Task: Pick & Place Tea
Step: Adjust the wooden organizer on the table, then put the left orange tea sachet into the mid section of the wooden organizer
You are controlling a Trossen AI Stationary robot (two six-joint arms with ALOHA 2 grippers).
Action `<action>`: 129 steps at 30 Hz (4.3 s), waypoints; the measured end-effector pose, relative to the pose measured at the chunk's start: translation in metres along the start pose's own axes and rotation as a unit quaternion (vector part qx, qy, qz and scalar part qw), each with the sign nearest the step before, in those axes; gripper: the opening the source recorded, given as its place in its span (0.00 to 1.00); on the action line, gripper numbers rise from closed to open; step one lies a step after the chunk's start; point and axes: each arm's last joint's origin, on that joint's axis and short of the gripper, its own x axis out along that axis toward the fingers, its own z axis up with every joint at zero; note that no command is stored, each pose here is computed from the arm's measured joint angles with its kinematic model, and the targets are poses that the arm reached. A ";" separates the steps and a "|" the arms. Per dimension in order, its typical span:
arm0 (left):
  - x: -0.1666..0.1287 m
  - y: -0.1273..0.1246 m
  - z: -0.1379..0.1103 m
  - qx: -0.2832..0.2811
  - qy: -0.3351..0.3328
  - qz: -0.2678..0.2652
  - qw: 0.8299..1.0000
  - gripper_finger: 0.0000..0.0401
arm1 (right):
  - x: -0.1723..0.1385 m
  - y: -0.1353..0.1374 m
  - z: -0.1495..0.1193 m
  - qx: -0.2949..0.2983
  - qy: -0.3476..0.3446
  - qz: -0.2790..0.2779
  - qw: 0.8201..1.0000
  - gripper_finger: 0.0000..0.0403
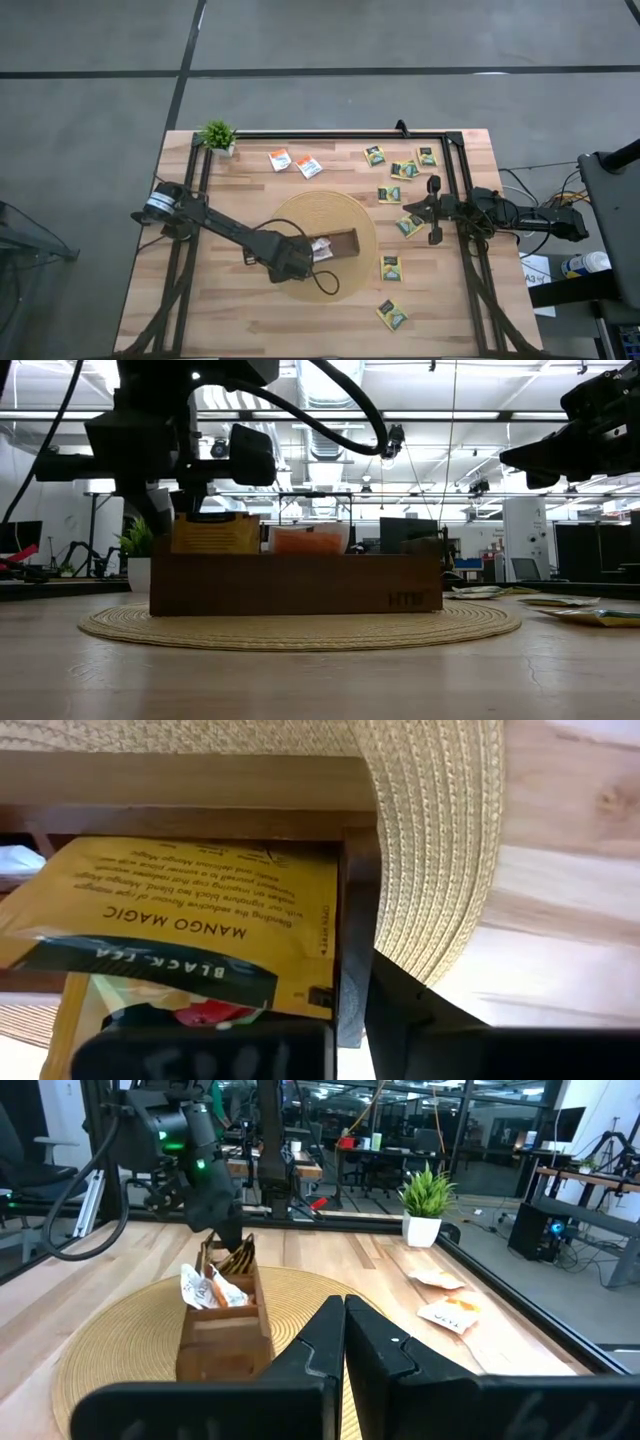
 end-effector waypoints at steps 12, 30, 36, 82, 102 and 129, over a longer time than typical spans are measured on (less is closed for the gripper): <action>0.000 -0.003 -0.005 0.053 0.035 -0.009 0.998 0.06 | 0.000 0.000 0.000 0.000 0.000 0.000 1.000 0.02; 0.000 0.001 -0.003 0.016 0.032 0.012 0.999 0.19 | 0.000 0.000 0.000 0.000 0.000 0.000 1.000 0.02; -0.001 0.001 -0.004 0.005 0.069 0.035 0.997 0.31 | 0.000 0.000 0.000 0.000 0.000 0.000 1.000 0.02; -0.005 0.045 -0.128 -0.745 0.168 0.255 0.593 0.36 | 0.000 0.000 0.000 0.000 0.000 0.000 1.000 0.02; 0.053 0.052 -0.221 -0.919 0.040 0.168 0.354 0.36 | 0.000 0.000 0.000 0.000 0.000 0.000 1.000 0.02; 0.102 0.049 -0.242 -0.929 0.021 0.138 0.344 0.36 | 0.000 0.000 0.000 0.000 0.000 0.000 1.000 0.02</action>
